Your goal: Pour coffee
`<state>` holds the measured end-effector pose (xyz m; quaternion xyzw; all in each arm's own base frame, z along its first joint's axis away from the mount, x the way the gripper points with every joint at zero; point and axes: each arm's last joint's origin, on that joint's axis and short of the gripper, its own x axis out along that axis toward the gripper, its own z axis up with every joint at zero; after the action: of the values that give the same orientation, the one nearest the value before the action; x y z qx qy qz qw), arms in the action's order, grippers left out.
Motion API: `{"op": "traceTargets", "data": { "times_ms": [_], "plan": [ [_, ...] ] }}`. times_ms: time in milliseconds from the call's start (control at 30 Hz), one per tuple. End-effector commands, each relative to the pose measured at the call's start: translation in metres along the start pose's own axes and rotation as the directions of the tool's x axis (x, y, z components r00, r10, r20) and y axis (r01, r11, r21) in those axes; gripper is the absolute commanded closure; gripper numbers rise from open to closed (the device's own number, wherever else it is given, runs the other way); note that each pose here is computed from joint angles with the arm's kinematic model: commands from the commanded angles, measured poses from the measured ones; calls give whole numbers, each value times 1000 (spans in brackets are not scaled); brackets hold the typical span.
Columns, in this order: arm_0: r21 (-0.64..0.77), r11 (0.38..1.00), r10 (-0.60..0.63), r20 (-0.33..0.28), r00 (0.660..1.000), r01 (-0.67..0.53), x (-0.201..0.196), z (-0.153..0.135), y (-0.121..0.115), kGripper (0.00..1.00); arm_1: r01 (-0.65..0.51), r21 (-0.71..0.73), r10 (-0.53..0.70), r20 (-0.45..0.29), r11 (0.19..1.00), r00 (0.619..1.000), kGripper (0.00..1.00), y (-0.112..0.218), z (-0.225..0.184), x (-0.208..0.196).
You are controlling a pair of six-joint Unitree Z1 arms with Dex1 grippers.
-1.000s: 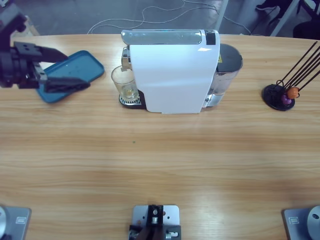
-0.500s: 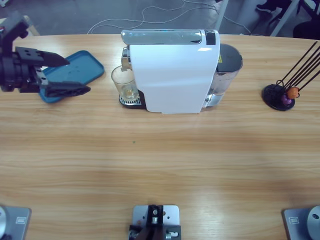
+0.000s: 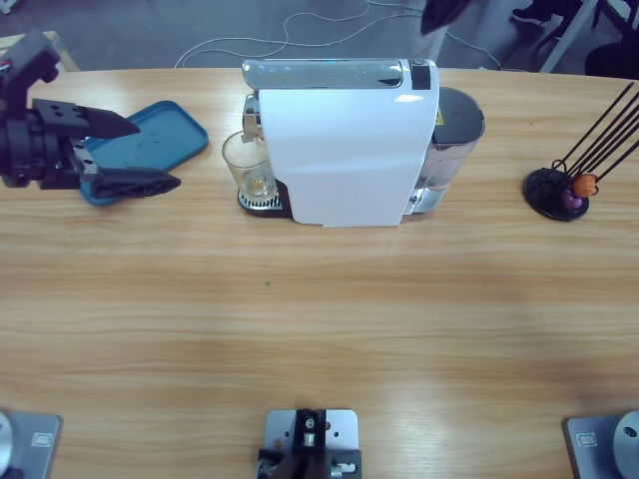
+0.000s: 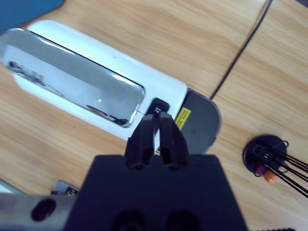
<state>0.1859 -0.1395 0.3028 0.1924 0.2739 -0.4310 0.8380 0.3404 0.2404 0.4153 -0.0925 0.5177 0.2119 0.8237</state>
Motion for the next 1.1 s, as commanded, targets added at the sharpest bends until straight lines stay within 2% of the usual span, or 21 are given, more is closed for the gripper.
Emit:
{"op": "traceTargets", "data": {
  "times_ms": [33, 333, 1100],
  "plan": [
    [-14, 1000, -7, -39, 999, 7, 4, -10, -4, 9, 30, -20, -32, -102, 999, 994, 1000, 3, -4, 35],
    [-13, 1000, -7, -43, 999, 6, 6, -10, -3, 9, 24, -18, -25, -89, 1000, 996, 1000, 1, 0, 40],
    [-16, 1000, 2, -61, 998, -3, 13, -12, -1, 0, 6, -18, -8, -120, 1000, 993, 1000, 2, 2, 57]
  ]
}}
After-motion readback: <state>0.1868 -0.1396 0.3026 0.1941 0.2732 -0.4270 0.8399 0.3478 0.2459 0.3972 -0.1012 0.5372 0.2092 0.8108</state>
